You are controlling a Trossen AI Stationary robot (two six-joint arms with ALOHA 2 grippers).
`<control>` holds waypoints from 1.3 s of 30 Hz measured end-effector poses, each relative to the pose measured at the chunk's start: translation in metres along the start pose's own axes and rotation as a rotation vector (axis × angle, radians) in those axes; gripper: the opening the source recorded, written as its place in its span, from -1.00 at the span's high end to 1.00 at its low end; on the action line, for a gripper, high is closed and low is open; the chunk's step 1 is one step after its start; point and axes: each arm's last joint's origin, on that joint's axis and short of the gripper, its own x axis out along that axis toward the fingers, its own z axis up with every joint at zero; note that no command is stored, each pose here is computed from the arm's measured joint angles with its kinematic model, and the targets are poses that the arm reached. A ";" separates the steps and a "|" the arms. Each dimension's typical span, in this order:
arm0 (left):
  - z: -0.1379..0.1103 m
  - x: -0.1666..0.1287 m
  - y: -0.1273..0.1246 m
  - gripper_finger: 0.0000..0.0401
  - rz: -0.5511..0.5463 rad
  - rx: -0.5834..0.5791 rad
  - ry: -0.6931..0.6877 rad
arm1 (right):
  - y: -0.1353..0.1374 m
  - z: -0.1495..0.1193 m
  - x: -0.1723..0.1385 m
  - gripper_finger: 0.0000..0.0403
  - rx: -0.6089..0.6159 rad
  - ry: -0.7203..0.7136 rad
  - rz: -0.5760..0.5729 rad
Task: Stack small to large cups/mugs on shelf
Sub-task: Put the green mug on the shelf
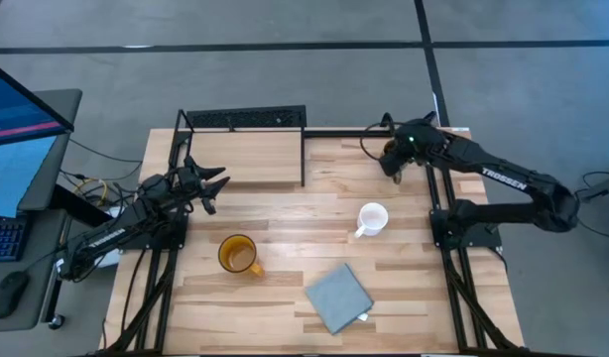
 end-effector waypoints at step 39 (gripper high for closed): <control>0.000 0.000 0.001 0.25 0.021 -0.011 0.004 | 0.015 -0.005 0.047 0.23 -0.004 0.204 -0.027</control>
